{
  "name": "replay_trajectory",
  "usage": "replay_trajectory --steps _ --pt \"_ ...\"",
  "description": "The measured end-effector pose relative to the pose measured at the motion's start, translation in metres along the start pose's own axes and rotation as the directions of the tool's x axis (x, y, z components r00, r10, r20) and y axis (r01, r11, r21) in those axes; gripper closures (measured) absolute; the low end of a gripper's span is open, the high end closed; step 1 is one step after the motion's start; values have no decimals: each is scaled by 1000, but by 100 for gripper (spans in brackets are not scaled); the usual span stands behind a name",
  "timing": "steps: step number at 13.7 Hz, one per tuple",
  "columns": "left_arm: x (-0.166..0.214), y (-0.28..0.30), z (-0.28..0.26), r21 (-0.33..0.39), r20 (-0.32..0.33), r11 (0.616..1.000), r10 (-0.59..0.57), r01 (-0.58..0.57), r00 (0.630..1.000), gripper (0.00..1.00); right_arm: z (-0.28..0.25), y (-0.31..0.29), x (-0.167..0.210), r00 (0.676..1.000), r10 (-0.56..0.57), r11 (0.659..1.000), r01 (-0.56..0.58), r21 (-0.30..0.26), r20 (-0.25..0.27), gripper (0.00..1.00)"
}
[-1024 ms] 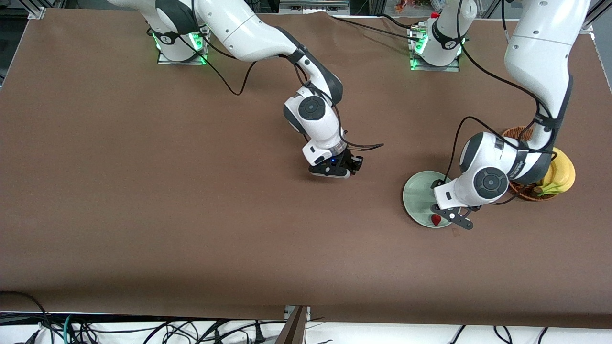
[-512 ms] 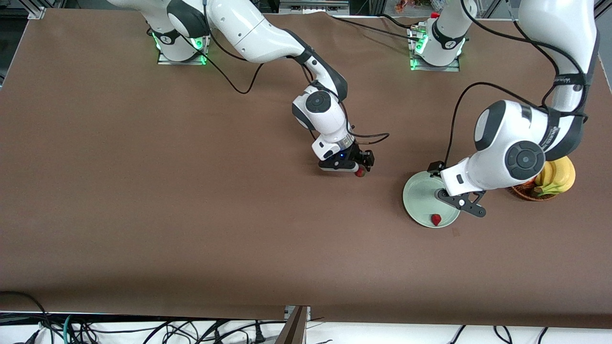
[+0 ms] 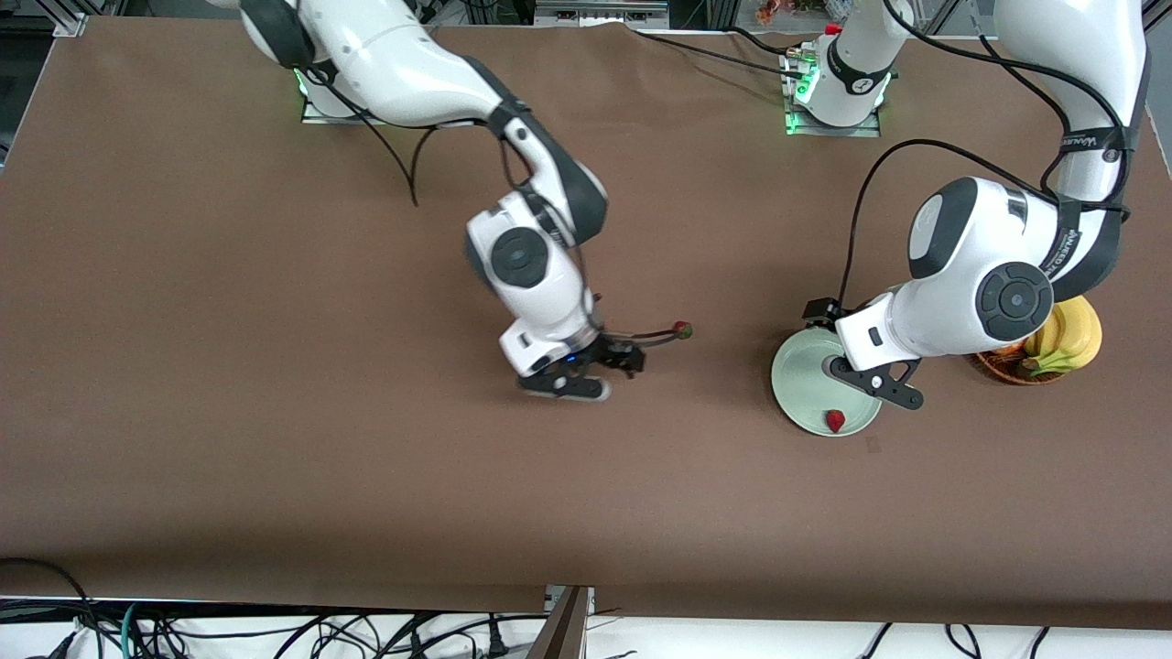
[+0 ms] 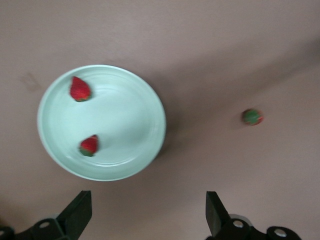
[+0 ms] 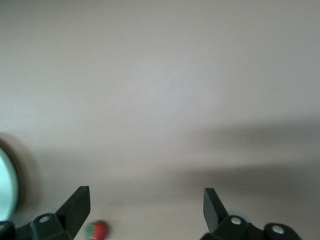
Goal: Collect all strawberries into plate
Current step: 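Set the third strawberry on mid-table with the right gripper and release, then grasp the third strawberry with the left gripper while the right gripper withdraws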
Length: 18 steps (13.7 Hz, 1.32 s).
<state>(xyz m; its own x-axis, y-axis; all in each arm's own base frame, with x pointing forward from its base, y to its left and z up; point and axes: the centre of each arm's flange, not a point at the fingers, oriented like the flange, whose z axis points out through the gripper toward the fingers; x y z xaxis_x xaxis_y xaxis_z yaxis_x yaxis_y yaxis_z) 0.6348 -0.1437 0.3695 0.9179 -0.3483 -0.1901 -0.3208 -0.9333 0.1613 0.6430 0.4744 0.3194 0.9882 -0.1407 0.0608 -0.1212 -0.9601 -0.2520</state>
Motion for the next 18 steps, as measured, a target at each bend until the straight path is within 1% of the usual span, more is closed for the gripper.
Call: replay_trajectory --steps 2,3,5,8,10,11,13,15,16,18 --pt "5 31 13 -7 13 998 -69 69 998 0 -35 48 34 996 -63 997 66 -49 65 0" --pt "9 52 25 -2 7 993 -114 114 993 0 -49 74 49 991 -83 994 91 -68 103 0" --pt "15 96 59 0 -27 981 -192 192 981 0 -73 123 72 979 -108 986 127 -105 171 0" --pt "13 132 119 -33 -110 954 -301 299 947 0 -110 180 92 957 -170 963 213 -167 236 0" --pt "5 139 151 -69 -165 931 -365 359 916 0 -141 206 99 947 -193 949 247 -196 256 0" --pt "1 143 162 -73 -179 923 -386 378 905 0 -156 218 102 946 -194 945 252 -209 261 0" --pt "-4 156 177 -26 -207 912 -405 409 891 0 -186 244 107 941 -199 937 264 -229 274 0" --pt "-6 172 190 22 -254 892 -431 451 866 0 -218 267 109 941 -192 937 260 -234 278 0" --pt "-6 180 197 28 -273 878 -453 478 849 0 -236 275 109 945 -184 941 249 -230 269 0" --pt "-6 192 211 10 -292 852 -498 523 817 0 -274 289 104 954 -166 950 223 -218 249 0"
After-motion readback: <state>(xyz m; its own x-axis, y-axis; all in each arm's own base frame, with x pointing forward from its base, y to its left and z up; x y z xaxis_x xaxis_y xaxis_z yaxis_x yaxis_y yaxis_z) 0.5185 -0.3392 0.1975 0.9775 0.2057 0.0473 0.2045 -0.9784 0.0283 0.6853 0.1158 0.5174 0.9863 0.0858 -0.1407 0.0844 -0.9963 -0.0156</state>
